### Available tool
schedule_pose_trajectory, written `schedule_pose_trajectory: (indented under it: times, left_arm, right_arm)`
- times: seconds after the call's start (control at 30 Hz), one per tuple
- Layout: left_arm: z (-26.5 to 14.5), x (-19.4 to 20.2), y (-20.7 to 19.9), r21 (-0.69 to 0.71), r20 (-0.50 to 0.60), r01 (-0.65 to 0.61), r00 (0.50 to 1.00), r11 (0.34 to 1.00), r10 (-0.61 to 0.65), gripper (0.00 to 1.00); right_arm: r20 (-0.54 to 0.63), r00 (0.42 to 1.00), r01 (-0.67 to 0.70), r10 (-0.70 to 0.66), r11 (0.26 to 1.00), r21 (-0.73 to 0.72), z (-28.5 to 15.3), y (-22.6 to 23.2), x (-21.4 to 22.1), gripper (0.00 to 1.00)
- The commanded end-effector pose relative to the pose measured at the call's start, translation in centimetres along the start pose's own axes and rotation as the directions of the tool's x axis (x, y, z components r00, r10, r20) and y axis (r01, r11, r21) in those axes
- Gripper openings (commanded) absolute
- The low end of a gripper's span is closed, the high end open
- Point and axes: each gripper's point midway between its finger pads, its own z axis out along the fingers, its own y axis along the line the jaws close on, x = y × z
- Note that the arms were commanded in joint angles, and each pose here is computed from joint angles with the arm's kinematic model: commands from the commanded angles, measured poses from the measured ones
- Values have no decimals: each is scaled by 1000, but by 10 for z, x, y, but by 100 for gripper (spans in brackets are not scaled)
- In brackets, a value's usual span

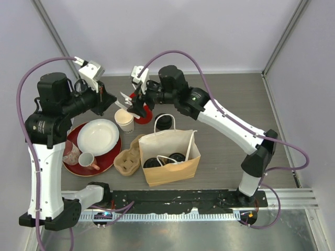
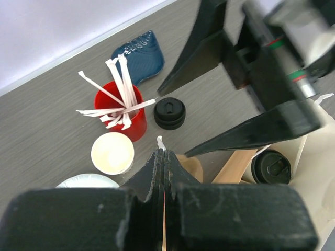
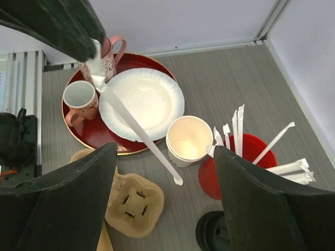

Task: Pack the takeout coffee

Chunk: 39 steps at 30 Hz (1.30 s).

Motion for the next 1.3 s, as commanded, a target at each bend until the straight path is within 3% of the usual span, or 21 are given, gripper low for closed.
schedule_pose_trajectory:
  times: [0.0,0.23,0.3,0.33,0.37,0.43,0.47,0.6,0.63,0.67,0.7,0.87,1.0,1.17,1.2,1.27]
  left_arm:
    - [-7,-4,-14,56,9,-8,1000,998,8,0]
    - [-7,-7,-17,72,19,-1,1000,997,-1,0]
    - [-8,-8,-17,71,22,-2,1000,997,0,0]
    - [-8,-10,-17,70,27,-1,1000,998,-1,0]
    - [-8,-11,-17,72,29,0,1000,997,-2,0]
    - [-9,-12,-17,71,33,1,999,997,-3,0]
    - [-9,-13,-18,71,34,1,999,997,-4,0]
    - [-11,-18,-11,26,50,-12,999,1000,11,2]
    - [-11,-18,-2,-22,46,-8,999,1000,9,19]
    - [-10,-18,3,-51,45,-1,999,999,3,43]
    - [-11,-20,8,-77,50,-5,999,997,9,99]
    - [-16,-22,26,-184,51,0,999,983,10,100]
    - [-8,-10,25,-165,22,6,1000,986,-3,100]
    - [-1,2,29,-164,-8,8,1000,986,-10,100]
    - [2,6,29,-159,-19,9,1000,987,-12,100]
    - [5,9,29,-154,-26,13,1000,988,-17,100]
  right_arm:
    - [105,990,101,-94,993,-59,5,9,-35,79]
    - [98,993,75,-64,990,-121,30,20,-19,74]
    - [101,993,67,-53,988,-140,33,24,-18,67]
    - [106,993,65,-50,987,-145,35,26,-19,61]
    - [109,993,56,-40,987,-150,35,28,-20,40]
    - [118,993,48,-30,988,-150,34,28,-23,19]
    - [120,992,44,-27,988,-145,32,27,-25,2]
    - [149,989,22,-12,997,-71,20,19,-38,1]
    - [169,986,17,-9,999,-46,18,15,-42,1]
    - [207,978,13,-8,1000,-22,6,14,-58,1]
    - [229,973,-41,34,999,26,0,6,-66,1]
    - [484,868,-238,113,949,206,-65,-22,-134,1]
    - [682,725,-353,97,902,248,-164,-20,-183,1]
    - [715,686,-433,133,865,254,-232,-5,-175,1]
    - [694,700,-451,165,857,251,-233,-1,-159,1]
    - [723,654,-494,222,849,186,-262,15,-156,1]
